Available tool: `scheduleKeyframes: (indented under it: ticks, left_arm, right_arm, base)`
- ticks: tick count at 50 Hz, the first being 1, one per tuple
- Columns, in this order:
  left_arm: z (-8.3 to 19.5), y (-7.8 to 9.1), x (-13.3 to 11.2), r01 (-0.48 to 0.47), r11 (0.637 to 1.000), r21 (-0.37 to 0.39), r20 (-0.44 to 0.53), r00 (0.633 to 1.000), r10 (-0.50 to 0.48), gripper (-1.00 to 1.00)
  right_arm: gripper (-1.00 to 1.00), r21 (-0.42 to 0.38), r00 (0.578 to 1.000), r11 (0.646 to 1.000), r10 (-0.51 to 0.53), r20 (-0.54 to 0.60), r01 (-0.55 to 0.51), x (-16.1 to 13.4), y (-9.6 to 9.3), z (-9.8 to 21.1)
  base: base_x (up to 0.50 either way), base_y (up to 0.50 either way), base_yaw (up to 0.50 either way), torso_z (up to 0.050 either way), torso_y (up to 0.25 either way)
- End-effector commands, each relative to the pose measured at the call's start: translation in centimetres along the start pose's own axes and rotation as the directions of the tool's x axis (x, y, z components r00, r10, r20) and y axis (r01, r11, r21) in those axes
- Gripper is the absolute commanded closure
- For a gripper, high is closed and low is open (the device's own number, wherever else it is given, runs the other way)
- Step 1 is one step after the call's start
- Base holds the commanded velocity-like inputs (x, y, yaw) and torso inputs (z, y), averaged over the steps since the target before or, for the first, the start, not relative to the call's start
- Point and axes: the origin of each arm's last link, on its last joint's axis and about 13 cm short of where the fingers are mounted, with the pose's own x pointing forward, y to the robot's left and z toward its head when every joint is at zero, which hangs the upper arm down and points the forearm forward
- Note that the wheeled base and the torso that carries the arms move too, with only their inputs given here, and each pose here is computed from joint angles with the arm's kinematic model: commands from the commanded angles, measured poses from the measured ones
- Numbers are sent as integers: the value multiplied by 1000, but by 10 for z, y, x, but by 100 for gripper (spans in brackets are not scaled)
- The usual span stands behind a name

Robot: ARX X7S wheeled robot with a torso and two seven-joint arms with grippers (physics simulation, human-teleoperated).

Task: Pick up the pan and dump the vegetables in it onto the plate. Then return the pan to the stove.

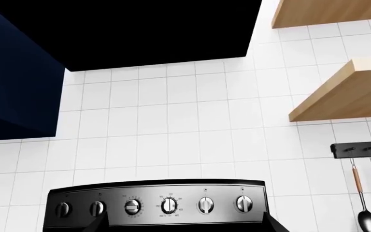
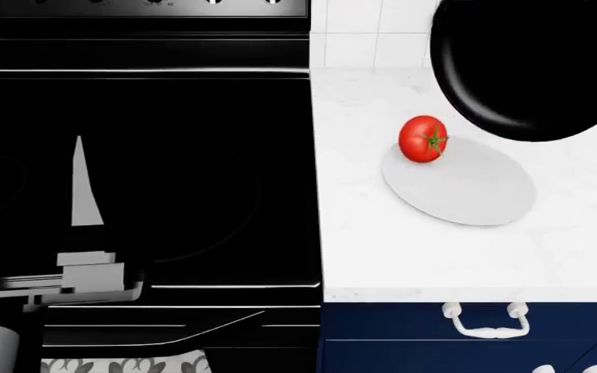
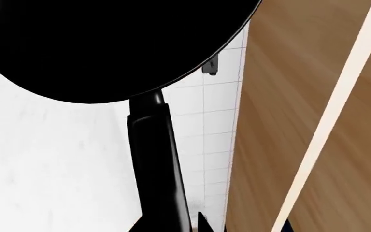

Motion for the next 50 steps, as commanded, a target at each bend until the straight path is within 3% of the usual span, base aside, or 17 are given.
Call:
scheduleKeyframes:
  ticks: [1, 8, 16, 18, 21, 28, 34, 42, 50]
  left_arm:
    - [0, 0, 0, 1, 1000, 1, -1, 1000, -1, -100]
    - [-1, 0, 0, 0, 1000, 1, 1, 1000, 0, -100]
    - [0, 1, 0, -2, 1000, 1, 3, 1000, 2, -100]
    - [0, 1, 1, -2, 1000, 1, 3, 1000, 2, -100]
    - [0, 1, 0, -2, 1000, 1, 3, 1000, 2, -100]
    - [1, 1, 0, -4, 1000, 1, 2, 1000, 4, -100]
    - [1, 1, 0, -5, 1000, 1, 3, 1000, 5, -100]
    - [0, 1, 0, -6, 1000, 0, 3, 1000, 6, -100]
    - [0, 1, 0, -6, 1000, 1, 1, 1000, 6, -100]
  right_arm:
    - [100, 139, 932, 923, -363, 2, 359, -21, -55, -4]
    - [100, 232, 939, 919, -339, 60, 317, -20, -53, 2]
    - [100, 421, 938, 880, -311, 157, 221, -17, -52, 15]
    - [100, 569, 923, 818, -281, 264, 86, -18, -49, 25]
    - [100, 646, 901, 763, -267, 341, -19, -18, -45, 32]
    - [100, 681, 878, 723, -249, 409, -112, -16, -41, 42]
    - [100, 716, 850, 660, -223, 477, -228, -15, -37, 52]
    - [100, 699, 827, 634, -162, 538, -330, -13, -29, 63]
    - [100, 696, 790, 567, -123, 601, -441, -10, -16, 75]
  base:
    - [0, 0, 0, 0, 0]
    - [0, 0, 0, 0, 1]
    - [0, 0, 1, 1, 1]
    - [0, 0, 0, 0, 0]
    - [0, 0, 1, 0, 3]
    - [0, 0, 0, 0, 1]
    - [0, 0, 0, 2, 2]
    - [0, 0, 0, 0, 1]
    - [0, 0, 0, 0, 1]
